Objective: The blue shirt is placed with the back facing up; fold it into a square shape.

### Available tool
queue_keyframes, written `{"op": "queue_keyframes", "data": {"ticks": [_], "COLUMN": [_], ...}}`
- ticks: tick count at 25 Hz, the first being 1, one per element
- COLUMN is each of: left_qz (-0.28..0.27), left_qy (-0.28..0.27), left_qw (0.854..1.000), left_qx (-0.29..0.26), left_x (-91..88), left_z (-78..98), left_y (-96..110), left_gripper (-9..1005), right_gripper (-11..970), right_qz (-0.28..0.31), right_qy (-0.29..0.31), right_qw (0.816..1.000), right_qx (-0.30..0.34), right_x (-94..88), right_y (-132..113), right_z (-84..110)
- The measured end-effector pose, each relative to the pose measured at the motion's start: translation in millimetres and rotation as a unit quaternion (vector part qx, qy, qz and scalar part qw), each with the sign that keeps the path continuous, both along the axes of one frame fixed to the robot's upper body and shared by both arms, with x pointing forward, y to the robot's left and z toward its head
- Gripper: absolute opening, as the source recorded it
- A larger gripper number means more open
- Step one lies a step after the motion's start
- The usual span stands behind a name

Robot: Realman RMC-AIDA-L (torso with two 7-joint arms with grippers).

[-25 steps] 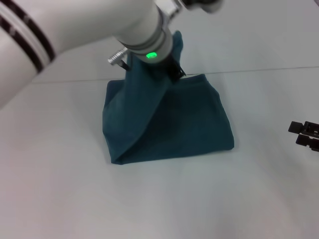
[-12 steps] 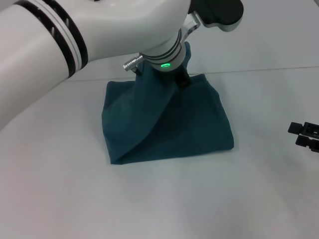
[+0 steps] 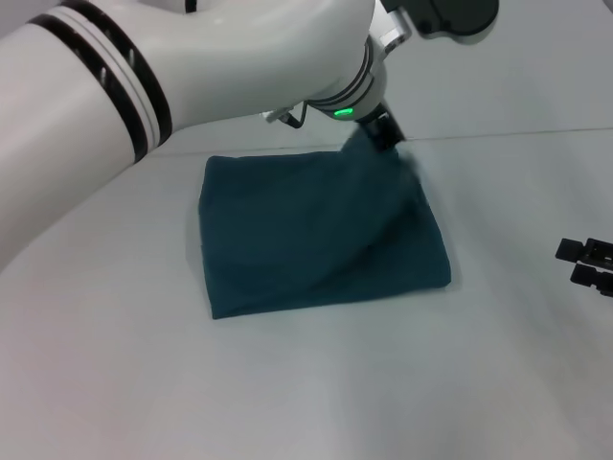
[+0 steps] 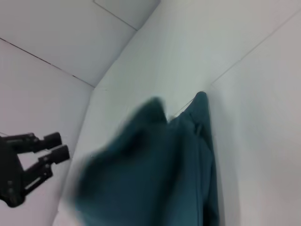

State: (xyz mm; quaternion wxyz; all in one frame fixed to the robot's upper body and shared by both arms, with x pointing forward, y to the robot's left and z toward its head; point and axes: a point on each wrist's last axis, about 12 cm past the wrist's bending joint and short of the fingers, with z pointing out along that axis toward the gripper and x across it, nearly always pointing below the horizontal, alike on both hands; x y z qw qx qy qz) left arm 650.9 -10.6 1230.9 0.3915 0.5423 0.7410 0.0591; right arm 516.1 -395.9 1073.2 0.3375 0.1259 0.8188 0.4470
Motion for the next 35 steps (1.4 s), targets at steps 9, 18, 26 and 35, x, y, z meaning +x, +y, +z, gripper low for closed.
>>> {"op": "queue_keyframes", "data": {"ticks": [9, 18, 26, 35], "left_qz": [0.101, 0.270, 0.263, 0.261], "left_qy": [0.024, 0.248, 0.394, 0.430], "left_qw": [0.966, 0.820, 0.671, 0.639], "left_qx": [-0.237, -0.440, -0.571, -0.582], "left_x": [13.6, 21.4, -19.5, -74.2], "left_z": [45.7, -6.7, -68.1, -102.4], "left_y": [52.4, 180.7, 267.4, 317.6], "left_gripper": [388, 756, 844, 843], "right_gripper": [761, 760, 760, 760], "right_qz": [-0.006, 0.007, 0.055, 0.096], "right_qy": [0.000, -0.004, 0.013, 0.049], "right_qw": [1.000, 1.000, 0.995, 0.976], "right_qx": [-0.005, -0.019, -0.082, -0.192], "right_x": [1.6, 10.2, 45.9, 111.5], "right_y": [-2.9, -2.7, -3.7, 29.8], "right_z": [0.7, 8.1, 39.0, 92.7]}}
